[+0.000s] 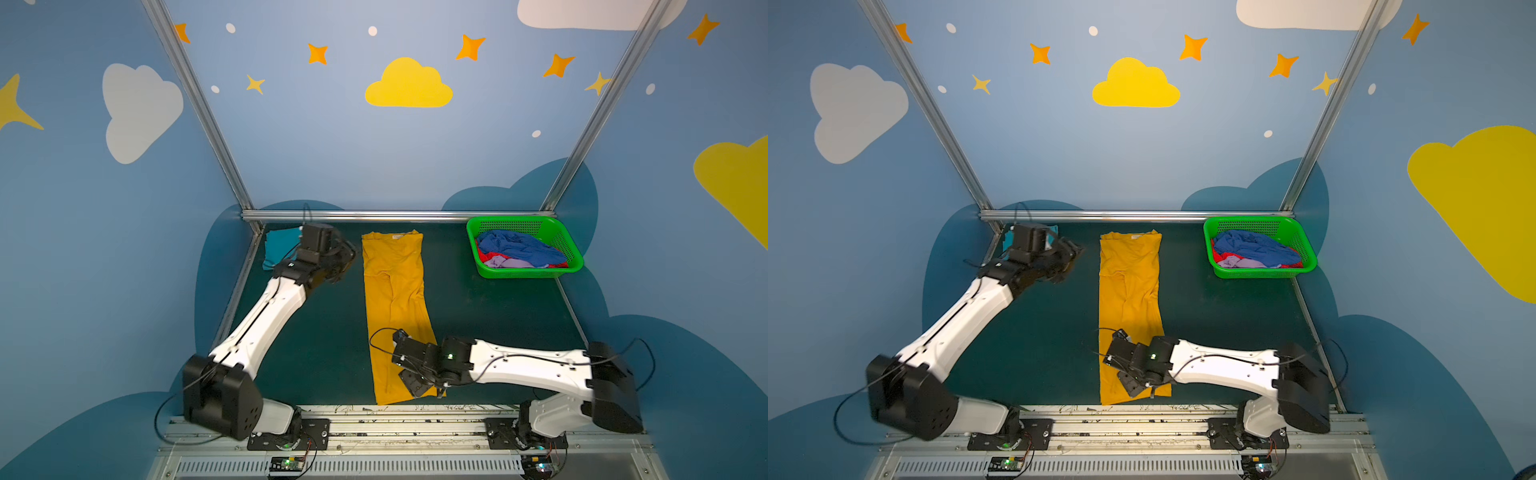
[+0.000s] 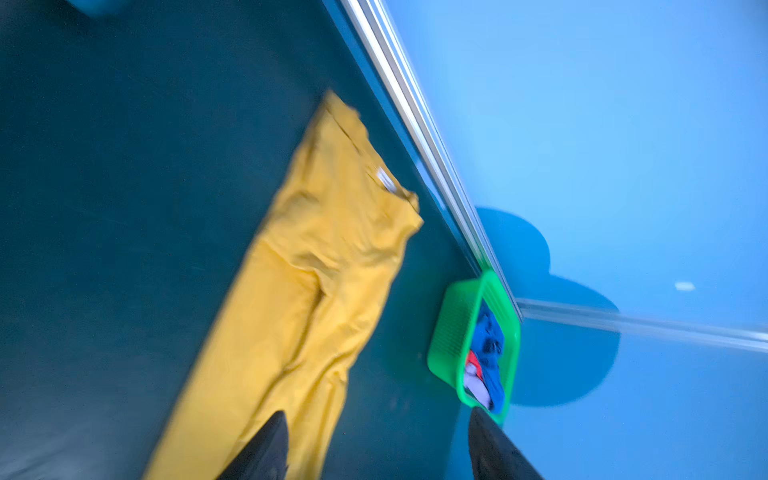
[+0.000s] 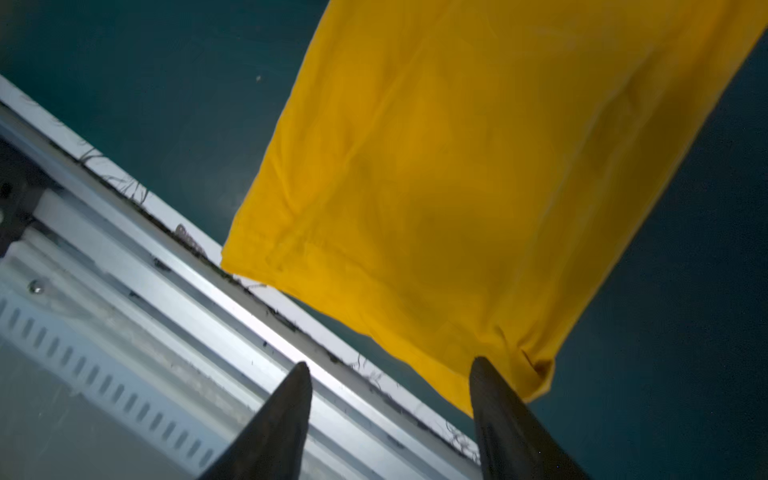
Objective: Fold and stack the t-shirts
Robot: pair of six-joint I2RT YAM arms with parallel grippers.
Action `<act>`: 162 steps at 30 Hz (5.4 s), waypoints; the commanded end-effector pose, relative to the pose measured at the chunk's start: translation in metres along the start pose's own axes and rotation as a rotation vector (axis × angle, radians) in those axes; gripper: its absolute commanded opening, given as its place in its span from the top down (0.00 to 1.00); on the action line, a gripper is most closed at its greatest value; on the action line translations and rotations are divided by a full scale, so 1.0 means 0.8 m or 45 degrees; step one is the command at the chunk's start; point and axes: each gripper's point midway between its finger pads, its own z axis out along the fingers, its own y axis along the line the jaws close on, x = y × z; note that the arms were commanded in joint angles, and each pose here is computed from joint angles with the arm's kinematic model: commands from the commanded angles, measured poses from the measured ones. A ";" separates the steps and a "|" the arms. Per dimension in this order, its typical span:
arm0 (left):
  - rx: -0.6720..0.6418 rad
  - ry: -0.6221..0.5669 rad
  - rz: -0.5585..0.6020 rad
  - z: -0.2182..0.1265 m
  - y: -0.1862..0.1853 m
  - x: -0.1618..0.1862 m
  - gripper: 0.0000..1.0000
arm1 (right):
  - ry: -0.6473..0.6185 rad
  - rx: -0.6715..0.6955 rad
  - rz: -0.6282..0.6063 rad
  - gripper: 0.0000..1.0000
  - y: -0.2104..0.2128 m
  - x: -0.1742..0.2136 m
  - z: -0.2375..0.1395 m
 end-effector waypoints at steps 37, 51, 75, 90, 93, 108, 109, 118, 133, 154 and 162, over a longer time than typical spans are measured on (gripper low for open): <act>-0.544 0.479 0.060 -0.015 0.253 0.194 0.30 | -0.090 -0.057 0.520 1.00 -0.124 0.017 -0.104; -0.676 0.680 0.185 -0.033 0.286 0.297 0.21 | -0.285 0.047 0.963 1.00 -0.206 0.107 -0.091; -0.788 0.609 0.178 -0.033 0.282 0.257 0.19 | 0.084 -0.375 0.002 1.00 0.027 0.036 -0.046; -0.739 0.609 0.178 -0.022 0.267 0.244 0.10 | 0.363 -0.248 -0.329 0.57 0.092 0.041 0.014; -0.719 0.623 0.228 -0.014 0.250 0.242 0.11 | 0.261 -0.256 -0.267 0.58 0.076 0.030 -0.018; -0.526 0.730 0.508 0.071 0.109 0.277 0.37 | 0.145 -0.274 0.670 0.57 -0.086 0.117 -0.020; -0.538 0.723 0.507 0.077 0.112 0.276 0.35 | 0.125 -0.273 0.693 0.55 -0.089 0.119 -0.017; -0.552 0.649 0.544 0.142 0.093 0.256 0.42 | -0.039 -0.364 0.725 0.47 -0.089 0.096 -0.014; -0.587 0.613 0.482 0.180 0.104 0.217 0.44 | 0.131 -0.336 0.758 0.47 -0.084 0.076 0.016; -0.626 0.612 0.416 0.190 0.126 0.205 0.46 | 0.273 -0.334 0.836 1.00 -0.093 0.157 -0.015; -0.642 0.615 0.407 0.205 0.137 0.208 0.47 | 0.215 -0.353 0.854 1.00 -0.100 0.190 0.010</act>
